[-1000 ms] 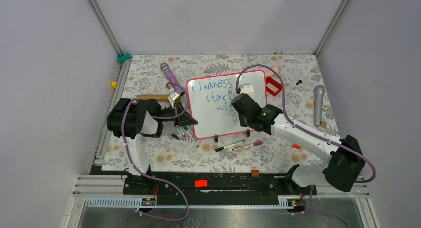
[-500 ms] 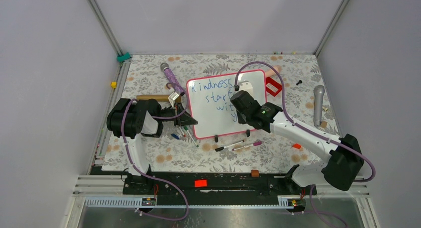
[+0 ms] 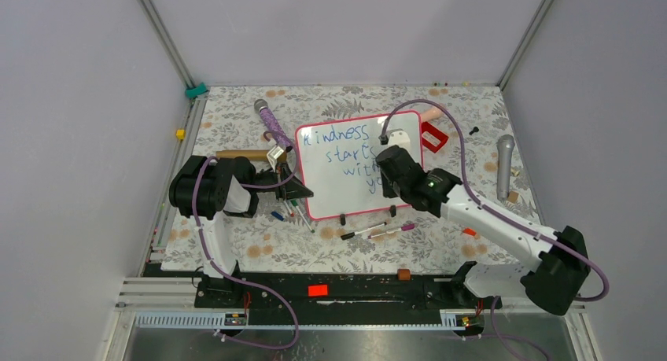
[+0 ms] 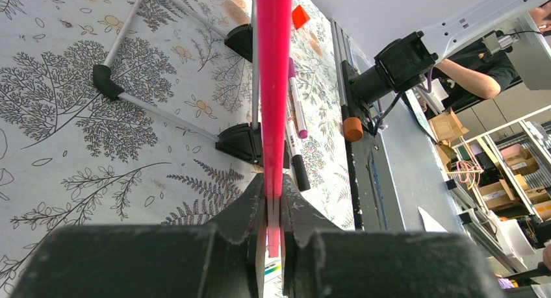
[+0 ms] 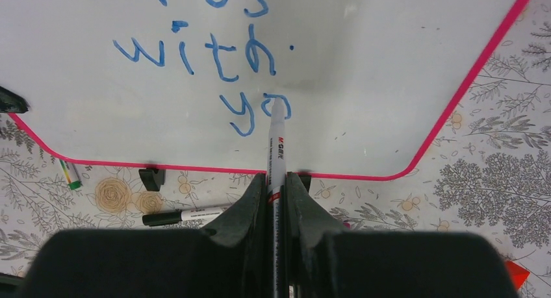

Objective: Write a sentence on the whiteboard

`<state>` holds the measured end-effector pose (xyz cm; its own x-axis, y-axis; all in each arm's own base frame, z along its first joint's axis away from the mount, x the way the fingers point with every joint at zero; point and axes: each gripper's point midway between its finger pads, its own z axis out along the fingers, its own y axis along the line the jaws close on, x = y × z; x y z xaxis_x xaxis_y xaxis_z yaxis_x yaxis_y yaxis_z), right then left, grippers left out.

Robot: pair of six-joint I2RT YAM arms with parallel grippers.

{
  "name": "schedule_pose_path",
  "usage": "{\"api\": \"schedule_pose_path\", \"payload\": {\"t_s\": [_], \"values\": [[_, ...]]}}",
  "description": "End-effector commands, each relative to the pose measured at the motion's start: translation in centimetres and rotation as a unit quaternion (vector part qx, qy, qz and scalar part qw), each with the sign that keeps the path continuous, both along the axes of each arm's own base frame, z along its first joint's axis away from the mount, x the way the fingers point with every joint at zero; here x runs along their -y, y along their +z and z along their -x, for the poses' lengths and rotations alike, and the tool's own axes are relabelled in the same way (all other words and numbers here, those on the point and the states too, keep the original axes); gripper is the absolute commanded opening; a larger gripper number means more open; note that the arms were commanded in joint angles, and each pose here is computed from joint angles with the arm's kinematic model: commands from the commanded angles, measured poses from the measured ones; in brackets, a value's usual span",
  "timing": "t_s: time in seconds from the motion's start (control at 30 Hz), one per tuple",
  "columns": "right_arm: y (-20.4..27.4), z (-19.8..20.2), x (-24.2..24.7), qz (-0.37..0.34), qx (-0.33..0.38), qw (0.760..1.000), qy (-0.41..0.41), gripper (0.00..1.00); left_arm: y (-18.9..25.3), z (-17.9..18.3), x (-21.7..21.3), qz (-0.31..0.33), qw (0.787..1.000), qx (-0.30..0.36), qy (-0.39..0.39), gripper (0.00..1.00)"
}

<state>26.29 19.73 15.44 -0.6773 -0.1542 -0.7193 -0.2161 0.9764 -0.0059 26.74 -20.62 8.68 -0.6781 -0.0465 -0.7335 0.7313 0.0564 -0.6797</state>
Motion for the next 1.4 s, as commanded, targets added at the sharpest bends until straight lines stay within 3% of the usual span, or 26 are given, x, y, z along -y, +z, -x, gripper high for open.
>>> {"api": "schedule_pose_path", "payload": {"t_s": [0.0, 1.03, 1.37], "values": [[2.1, -0.2, 1.1, -0.034, 0.036, 0.999, -0.017, 0.00, 0.0, 0.3, 0.0, 0.001, 0.999, 0.034, -0.013, 0.00], [0.4, -2.5, 1.2, -0.012, 0.020, 0.999, -0.039, 0.00, 0.0, 0.3, 0.0, 0.001, 0.999, 0.033, -0.013, 0.00], [-1.4, -1.3, 1.4, -0.020, -0.003, 0.999, -0.042, 0.00, 0.0, 0.3, 0.0, 0.001, 0.999, 0.032, -0.013, 0.00]]}}
